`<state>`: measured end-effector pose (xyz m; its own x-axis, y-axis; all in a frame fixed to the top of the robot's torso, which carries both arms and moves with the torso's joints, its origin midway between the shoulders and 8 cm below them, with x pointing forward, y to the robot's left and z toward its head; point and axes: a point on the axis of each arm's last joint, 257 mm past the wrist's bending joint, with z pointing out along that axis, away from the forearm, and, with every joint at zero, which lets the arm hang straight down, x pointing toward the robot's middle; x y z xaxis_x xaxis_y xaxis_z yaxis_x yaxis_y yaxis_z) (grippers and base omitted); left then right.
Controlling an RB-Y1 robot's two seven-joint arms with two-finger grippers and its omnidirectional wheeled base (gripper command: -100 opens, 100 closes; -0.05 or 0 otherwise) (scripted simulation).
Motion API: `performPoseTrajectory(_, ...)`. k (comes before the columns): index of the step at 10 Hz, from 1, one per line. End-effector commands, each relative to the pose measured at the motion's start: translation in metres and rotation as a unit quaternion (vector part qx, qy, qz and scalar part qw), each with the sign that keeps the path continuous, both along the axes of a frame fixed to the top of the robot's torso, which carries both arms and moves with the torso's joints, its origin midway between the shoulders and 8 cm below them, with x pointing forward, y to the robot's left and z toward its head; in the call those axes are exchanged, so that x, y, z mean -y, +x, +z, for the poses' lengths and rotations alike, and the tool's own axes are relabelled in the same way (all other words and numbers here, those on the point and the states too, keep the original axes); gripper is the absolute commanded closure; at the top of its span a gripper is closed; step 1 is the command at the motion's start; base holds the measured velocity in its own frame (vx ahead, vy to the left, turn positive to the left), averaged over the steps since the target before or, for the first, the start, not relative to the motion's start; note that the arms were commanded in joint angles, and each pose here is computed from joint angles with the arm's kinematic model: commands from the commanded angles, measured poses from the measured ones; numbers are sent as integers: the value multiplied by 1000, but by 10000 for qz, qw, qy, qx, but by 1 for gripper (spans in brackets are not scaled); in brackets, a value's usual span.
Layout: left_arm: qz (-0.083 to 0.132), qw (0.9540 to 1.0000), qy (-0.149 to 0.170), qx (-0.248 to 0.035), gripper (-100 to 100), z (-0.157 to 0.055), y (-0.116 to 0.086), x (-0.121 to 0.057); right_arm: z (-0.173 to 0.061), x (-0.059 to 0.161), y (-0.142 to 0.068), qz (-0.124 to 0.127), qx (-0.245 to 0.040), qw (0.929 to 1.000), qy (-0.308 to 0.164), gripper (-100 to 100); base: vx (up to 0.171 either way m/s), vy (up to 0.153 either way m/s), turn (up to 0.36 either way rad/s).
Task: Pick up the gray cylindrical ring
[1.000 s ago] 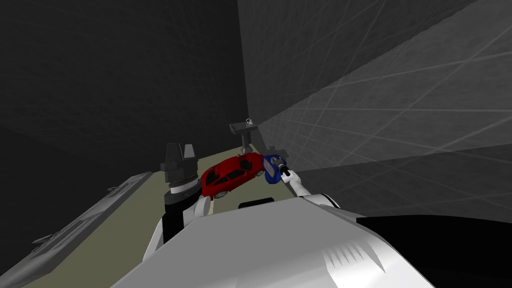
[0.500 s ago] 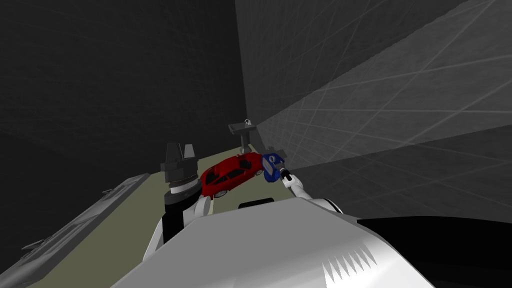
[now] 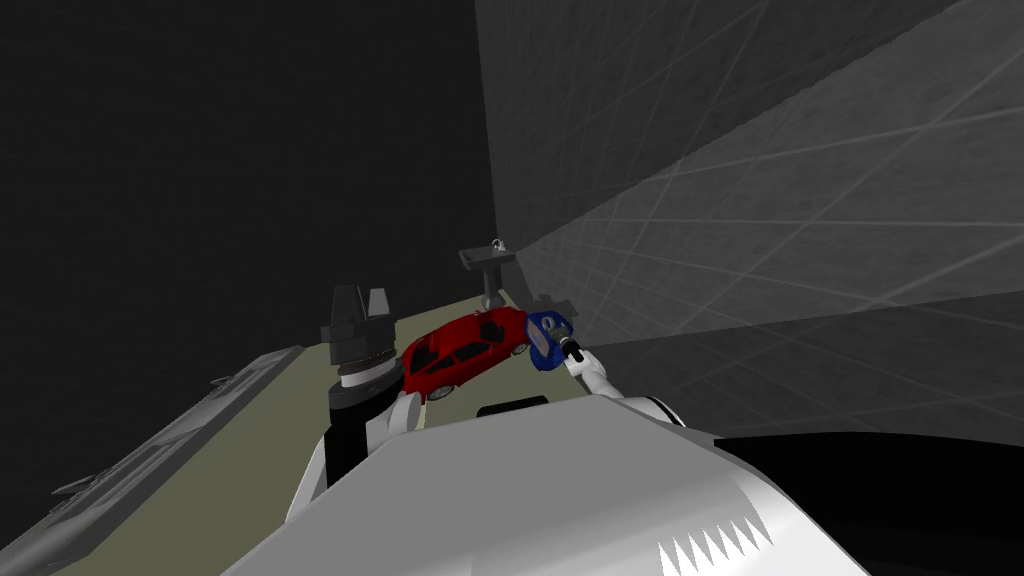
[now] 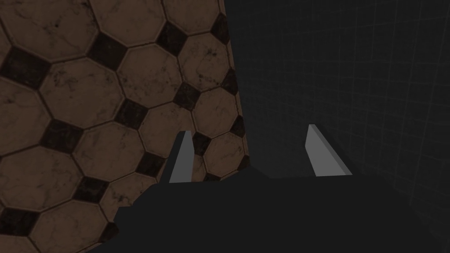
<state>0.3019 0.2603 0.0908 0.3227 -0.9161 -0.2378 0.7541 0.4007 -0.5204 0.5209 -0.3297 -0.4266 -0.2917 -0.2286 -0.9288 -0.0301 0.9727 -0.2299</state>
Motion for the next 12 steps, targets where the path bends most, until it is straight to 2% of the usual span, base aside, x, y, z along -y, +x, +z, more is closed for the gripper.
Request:
performPoseTrajectory(1, 0, 10000, 0, 0, 0, 0, 0, 0, 0, 0, 0, 0, 0, 10000, 0, 100, 0, 0, 0)
performPoseTrajectory(5, 0, 10000, 0, 0, 0, 0, 0, 0, 0, 0, 0, 0, 0, 10000, 0, 100, 0, 0, 0)
performPoseTrajectory(6, 0, 10000, 0, 0, 0, 0, 0, 0, 0, 0, 0, 0, 0, 10000, 0, 0, 0, 0, 0)
performPoseTrajectory(7, 0, 10000, 0, 0, 0, 0, 0, 0, -4, 12, -4, 113, -129, 9991, -391, -100, -64, -29, 133)
performPoseTrajectory(10, 0, 10000, 0, 0, 0, 0, 0, 0, -12, 33, -11, 251, -364, 9944, -960, -100, -102, -59, 124)
performPoseTrajectory(12, 0, 10000, 0, 0, 0, 0, 0, 0, -18, 51, -18, 346, -571, 9877, -1413, -100, -144, -38, 116)
